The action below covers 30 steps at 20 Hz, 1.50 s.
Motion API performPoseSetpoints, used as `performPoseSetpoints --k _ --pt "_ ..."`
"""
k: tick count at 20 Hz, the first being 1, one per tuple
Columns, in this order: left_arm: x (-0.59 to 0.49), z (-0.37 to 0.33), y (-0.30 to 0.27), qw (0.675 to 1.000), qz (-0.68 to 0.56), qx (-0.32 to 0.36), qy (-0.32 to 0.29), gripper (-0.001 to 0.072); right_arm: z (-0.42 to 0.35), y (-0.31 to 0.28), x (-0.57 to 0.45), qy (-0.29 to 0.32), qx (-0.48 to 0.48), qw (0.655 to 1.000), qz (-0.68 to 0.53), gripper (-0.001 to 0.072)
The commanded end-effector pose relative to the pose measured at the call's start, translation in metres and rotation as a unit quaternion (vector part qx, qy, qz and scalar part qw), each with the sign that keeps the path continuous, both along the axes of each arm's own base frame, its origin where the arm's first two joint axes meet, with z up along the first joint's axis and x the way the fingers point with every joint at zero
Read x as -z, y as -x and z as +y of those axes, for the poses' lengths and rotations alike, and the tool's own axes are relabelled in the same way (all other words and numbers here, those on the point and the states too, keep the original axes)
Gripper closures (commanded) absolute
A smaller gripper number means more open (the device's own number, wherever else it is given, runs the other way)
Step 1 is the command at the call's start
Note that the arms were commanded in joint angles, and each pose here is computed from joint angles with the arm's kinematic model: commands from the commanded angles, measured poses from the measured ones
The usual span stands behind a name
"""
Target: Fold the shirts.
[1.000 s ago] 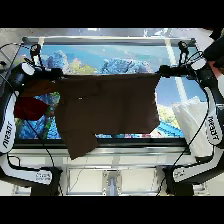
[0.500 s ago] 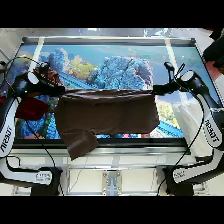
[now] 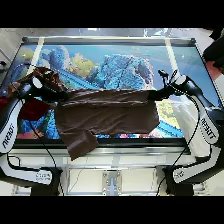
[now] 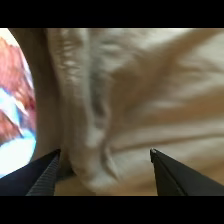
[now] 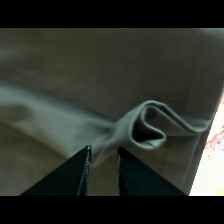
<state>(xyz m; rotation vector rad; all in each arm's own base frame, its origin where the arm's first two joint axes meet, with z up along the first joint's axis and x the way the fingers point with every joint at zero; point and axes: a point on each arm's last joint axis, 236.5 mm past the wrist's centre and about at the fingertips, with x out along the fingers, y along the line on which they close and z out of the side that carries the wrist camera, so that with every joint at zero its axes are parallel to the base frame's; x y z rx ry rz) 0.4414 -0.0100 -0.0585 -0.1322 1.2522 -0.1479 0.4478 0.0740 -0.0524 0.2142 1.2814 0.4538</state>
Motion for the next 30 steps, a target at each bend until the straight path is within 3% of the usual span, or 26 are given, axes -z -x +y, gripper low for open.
performPoseSetpoints --k 1,4,9,12,13,16,20,26,27,30 --pt "-0.044 -0.012 0.019 0.999 -0.004 0.000 0.035 0.0067 -0.001 0.025 -0.058 0.002 -0.052 0.999 0.014 0.0506" --pt "-0.089 -0.010 0.068 0.999 -0.020 -0.006 0.037 0.0067 -0.040 0.050 -0.108 0.053 -0.048 0.997 -0.010 0.0506" --pt "-0.027 -0.028 0.219 0.969 0.082 -0.200 0.118 0.0067 -0.050 0.099 -0.095 0.009 0.006 1.000 0.015 0.0504" --pt "-0.019 -0.076 0.282 0.942 0.168 -0.205 0.207 0.0103 -0.049 0.103 -0.090 0.007 0.006 1.000 0.022 0.0504" --pt "-0.015 -0.080 0.297 0.936 0.193 -0.209 0.209 0.0103 -0.049 0.099 -0.092 0.006 0.009 1.000 0.015 0.0504" --pt "-0.001 -0.069 0.312 0.919 0.226 -0.267 0.182 0.0103 -0.046 0.093 -0.100 0.000 0.010 1.000 0.001 0.0504" --pt "0.004 -0.067 0.316 0.912 0.246 -0.279 0.176 0.0104 -0.047 0.089 -0.106 0.002 0.007 1.000 -0.011 0.0504" --pt "0.038 -0.078 0.290 0.892 0.247 -0.308 0.220 0.0105 -0.032 0.086 -0.116 -0.035 0.005 0.999 -0.019 0.0505" --pt "0.041 -0.080 0.284 0.890 0.246 -0.310 0.228 0.0136 -0.031 0.087 -0.117 -0.038 0.004 0.999 -0.017 0.0505" --pt "0.038 -0.088 0.257 0.887 0.207 -0.314 0.268 0.0541 -0.024 0.095 -0.119 -0.052 -0.006 0.999 -0.002 0.0506"
